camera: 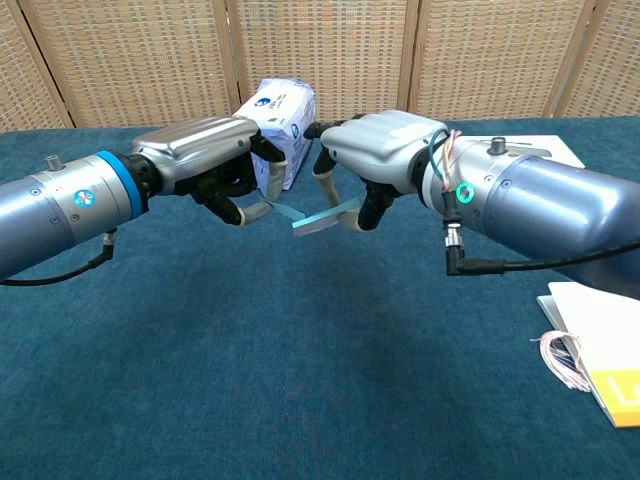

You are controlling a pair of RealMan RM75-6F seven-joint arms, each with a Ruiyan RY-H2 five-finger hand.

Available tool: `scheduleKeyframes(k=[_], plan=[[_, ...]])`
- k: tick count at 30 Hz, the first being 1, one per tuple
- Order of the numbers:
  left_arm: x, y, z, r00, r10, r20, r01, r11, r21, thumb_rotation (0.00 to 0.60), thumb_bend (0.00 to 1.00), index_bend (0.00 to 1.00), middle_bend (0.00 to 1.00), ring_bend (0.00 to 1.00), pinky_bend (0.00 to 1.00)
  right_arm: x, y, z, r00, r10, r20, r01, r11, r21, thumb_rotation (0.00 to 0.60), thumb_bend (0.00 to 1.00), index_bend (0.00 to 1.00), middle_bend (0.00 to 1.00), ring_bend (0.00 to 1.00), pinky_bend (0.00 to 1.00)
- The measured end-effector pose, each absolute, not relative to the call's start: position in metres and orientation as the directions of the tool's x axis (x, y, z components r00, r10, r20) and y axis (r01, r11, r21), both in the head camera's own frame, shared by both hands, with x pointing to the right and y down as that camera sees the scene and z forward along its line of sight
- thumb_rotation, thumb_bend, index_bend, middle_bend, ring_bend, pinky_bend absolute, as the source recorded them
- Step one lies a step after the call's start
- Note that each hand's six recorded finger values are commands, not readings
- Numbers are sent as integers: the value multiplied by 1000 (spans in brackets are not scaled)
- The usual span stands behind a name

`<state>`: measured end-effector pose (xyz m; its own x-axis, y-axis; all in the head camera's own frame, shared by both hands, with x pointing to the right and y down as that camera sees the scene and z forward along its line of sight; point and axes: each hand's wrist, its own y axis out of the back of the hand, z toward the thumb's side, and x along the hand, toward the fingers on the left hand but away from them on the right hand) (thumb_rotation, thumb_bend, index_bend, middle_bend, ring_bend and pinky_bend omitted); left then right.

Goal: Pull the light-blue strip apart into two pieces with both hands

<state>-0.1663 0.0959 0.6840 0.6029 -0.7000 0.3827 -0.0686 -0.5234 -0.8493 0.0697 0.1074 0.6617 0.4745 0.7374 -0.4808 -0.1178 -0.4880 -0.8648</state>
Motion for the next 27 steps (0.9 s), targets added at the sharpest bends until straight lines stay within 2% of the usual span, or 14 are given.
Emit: scheduleKeyframes(k=[5,10,12,13,14,15,16,17,18,19,20,21,24,27], plan=[[-209,92,692,550,-727,412,-37,-514,-857,600,641,793,991,975,984,83,102,667,452,746,-489,-124,-491,-862,600,608,626,0,0,0],[-253,85,695,502,-759,415,6,-477,-879,600,599,791,979,971,984,93,97,673,434,751,-498,-127,-496,-859,600,620,626,0,0,0],[-266,84,695,491,-766,415,6,-473,-881,600,569,742,911,923,982,95,96,675,428,753,-500,-128,-497,-858,600,619,626,0,0,0],[-271,83,695,486,-770,413,11,-467,-884,600,541,705,868,882,972,97,95,677,423,754,-502,-128,-498,-857,600,584,606,0,0,0],[-277,81,694,482,-775,409,20,-457,-889,600,461,628,769,781,931,98,94,679,419,755,-503,-128,-500,-857,600,505,566,0,0,0],[-286,79,693,477,-783,400,39,-435,-900,600,335,530,622,644,853,99,94,680,415,756,-505,-128,-501,-856,600,321,464,0,0,0],[-290,78,692,474,-786,395,49,-425,-904,600,235,459,511,541,780,101,93,683,409,758,-508,-130,-503,-855,600,198,365,0,0,0],[-295,77,692,470,-791,390,64,-411,-909,600,108,361,341,394,659,102,93,684,404,759,-510,-131,-504,-854,600,47,205,0,0,0],[-302,75,691,464,-797,387,85,-395,-915,600,29,278,200,268,541,103,93,686,399,761,-511,-131,-505,-853,600,0,86,0,0,0],[-305,75,691,458,-800,388,99,-388,-916,600,5,232,128,199,472,105,92,688,391,764,-514,-128,-508,-852,600,0,18,0,0,0],[-308,75,692,452,-802,391,113,-384,-916,600,0,171,55,111,386,107,93,690,384,765,-517,-125,-511,-850,600,0,1,0,0,0],[-311,76,691,443,-804,396,128,-380,-916,600,0,115,16,48,321,108,93,691,377,766,-521,-121,-517,-847,600,0,0,0,0,0],[-318,78,687,423,-814,399,131,-380,-915,600,0,11,0,0,216,113,94,692,353,768,-534,-94,-539,-837,600,0,0,0,0,0],[-326,81,678,400,-827,394,115,-381,-917,600,0,0,0,0,132,119,96,684,351,776,-524,-47,-544,-838,600,0,0,0,0,0]])
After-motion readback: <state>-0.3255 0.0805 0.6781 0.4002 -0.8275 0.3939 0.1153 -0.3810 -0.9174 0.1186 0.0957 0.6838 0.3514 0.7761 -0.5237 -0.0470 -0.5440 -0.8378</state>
